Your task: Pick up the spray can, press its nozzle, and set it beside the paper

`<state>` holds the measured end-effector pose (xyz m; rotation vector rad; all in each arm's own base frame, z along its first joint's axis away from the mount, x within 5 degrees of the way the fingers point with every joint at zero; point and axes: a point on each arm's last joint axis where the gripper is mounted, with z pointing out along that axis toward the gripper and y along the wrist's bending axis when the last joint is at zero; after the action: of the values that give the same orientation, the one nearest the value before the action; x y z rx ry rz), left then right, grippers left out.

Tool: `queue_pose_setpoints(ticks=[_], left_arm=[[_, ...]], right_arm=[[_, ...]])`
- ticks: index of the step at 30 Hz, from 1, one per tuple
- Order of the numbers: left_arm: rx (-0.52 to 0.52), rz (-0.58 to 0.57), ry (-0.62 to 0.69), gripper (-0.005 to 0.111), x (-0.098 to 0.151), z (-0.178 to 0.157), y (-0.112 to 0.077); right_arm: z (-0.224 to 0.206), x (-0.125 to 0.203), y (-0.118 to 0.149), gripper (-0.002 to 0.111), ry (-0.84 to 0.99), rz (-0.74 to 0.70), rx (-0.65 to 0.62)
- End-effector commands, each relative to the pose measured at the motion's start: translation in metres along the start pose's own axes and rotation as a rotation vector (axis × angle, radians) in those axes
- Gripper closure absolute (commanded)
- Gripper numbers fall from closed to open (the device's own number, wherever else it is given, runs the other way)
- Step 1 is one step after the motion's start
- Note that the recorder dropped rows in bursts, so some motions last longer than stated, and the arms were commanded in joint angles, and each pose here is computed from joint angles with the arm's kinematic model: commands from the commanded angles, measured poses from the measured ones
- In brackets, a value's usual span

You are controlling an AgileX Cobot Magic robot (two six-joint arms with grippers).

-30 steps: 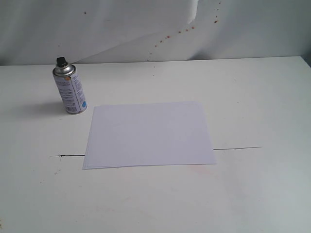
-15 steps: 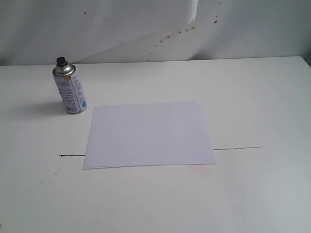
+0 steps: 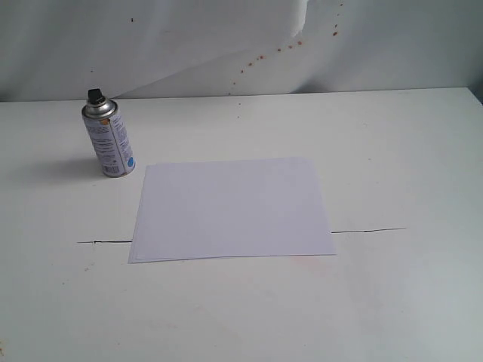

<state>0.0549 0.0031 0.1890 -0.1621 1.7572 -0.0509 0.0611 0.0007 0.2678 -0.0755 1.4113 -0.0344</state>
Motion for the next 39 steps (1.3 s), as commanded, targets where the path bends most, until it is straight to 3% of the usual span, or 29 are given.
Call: queue_pose_setpoints(ticks=[1, 3, 10, 13, 17, 23, 32, 39], left_arm=[[-0.001, 0.006, -0.015, 0.107, 0.0, 0.0, 0.0], [-0.001, 0.006, -0.015, 0.107, 0.0, 0.0, 0.0], [-0.001, 0.006, -0.015, 0.107, 0.0, 0.0, 0.0], [-0.001, 0.003, -0.015, 0.107, 0.0, 0.0, 0.0], [-0.001, 0.003, -0.015, 0.107, 0.0, 0.0, 0.0], [-0.001, 0.003, -0.015, 0.107, 0.0, 0.0, 0.0], [-0.001, 0.006, -0.015, 0.107, 0.0, 0.0, 0.0], [-0.001, 0.003, -0.015, 0.107, 0.0, 0.0, 0.0]], right_arm=[[-0.001, 0.001, 0.001, 0.108, -0.009, -0.24, -0.013], [-0.001, 0.002, 0.003, 0.108, 0.0, -0.337, -0.036], [-0.001, 0.005, 0.005, 0.108, 0.031, -0.107, -0.059], [-0.002, 0.014, 0.008, 0.108, 0.133, 0.07, -0.081], [-0.005, 0.031, 0.007, 0.108, 0.311, 0.161, -0.054], [-0.007, 0.065, 0.009, 0.108, 0.268, 0.165, -0.049], [-0.012, 0.068, 0.009, 0.108, 0.254, 0.093, -0.056], [-0.017, 0.083, 0.011, 0.108, 0.42, 0.083, -0.072]])
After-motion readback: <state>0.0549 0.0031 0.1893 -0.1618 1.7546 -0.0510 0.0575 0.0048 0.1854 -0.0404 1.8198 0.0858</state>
